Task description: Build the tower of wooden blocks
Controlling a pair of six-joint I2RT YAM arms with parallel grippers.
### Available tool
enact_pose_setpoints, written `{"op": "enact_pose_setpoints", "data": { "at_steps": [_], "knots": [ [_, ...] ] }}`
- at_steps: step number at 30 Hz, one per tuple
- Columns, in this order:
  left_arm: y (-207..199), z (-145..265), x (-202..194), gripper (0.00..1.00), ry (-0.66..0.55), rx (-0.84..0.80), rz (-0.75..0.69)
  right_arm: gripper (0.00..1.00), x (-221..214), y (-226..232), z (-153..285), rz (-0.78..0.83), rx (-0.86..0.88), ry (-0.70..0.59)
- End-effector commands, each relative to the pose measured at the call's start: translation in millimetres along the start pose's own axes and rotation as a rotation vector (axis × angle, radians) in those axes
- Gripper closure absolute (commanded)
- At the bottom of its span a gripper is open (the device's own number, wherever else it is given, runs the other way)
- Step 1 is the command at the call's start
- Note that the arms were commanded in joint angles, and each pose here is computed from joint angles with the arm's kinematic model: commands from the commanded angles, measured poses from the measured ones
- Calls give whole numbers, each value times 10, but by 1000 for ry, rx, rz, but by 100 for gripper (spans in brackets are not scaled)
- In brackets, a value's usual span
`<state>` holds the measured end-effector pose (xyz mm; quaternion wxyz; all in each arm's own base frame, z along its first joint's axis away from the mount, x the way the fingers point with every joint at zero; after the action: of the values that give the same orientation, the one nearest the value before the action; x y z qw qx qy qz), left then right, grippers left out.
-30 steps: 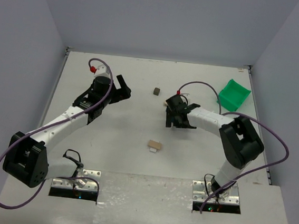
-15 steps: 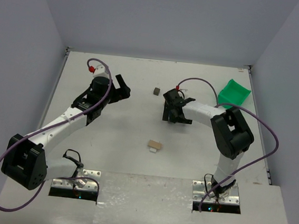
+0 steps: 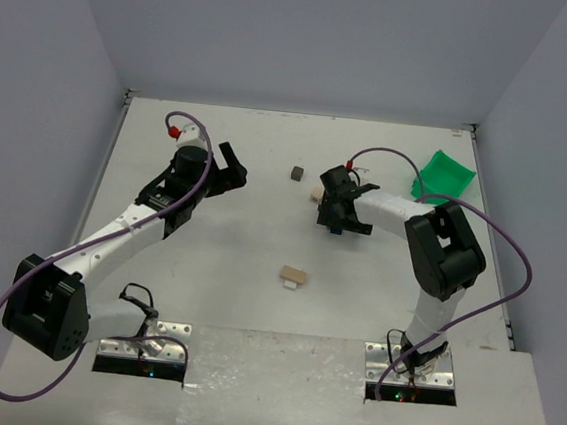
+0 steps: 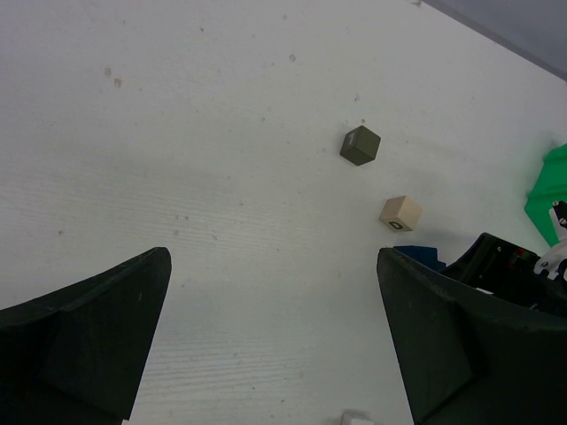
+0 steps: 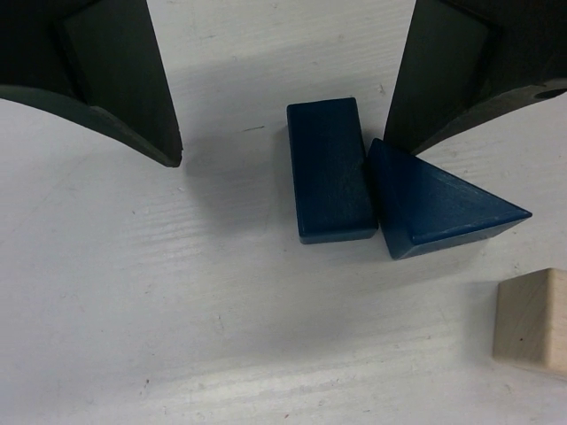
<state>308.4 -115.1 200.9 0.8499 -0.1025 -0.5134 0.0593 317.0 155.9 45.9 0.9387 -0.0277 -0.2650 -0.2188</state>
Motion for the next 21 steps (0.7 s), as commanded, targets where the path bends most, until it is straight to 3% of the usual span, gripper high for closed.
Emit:
{"op": "enact_pose_setpoints", "data": {
  "at_steps": [1, 10, 15, 21],
  "knots": [
    [-24, 39, 151, 0, -73, -15, 6, 12, 112, -64, 41, 6, -28, -51],
    [-23, 35, 152, 0, -74, -14, 5, 33, 118, -18, 23, 54, 14, -38],
    [-25, 39, 152, 0, -74, -14, 6, 56, 114, -5, 0, 79, 40, -44],
    [-24, 39, 159, 0, -76, -14, 5, 65, 110, 5, -61, 77, 34, -36]
  ]
}}
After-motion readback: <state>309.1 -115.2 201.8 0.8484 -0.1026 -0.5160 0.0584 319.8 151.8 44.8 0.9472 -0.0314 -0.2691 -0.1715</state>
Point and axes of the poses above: each gripper's point midway between its finger pads, its own z axis back along the fingers, its own y axis along the line the jaws close on, x = y × z, the point moved 6 cm from there along z, back along the fingers, and after that the axes turned 15 degrees about -z, right-handed, at the moved point
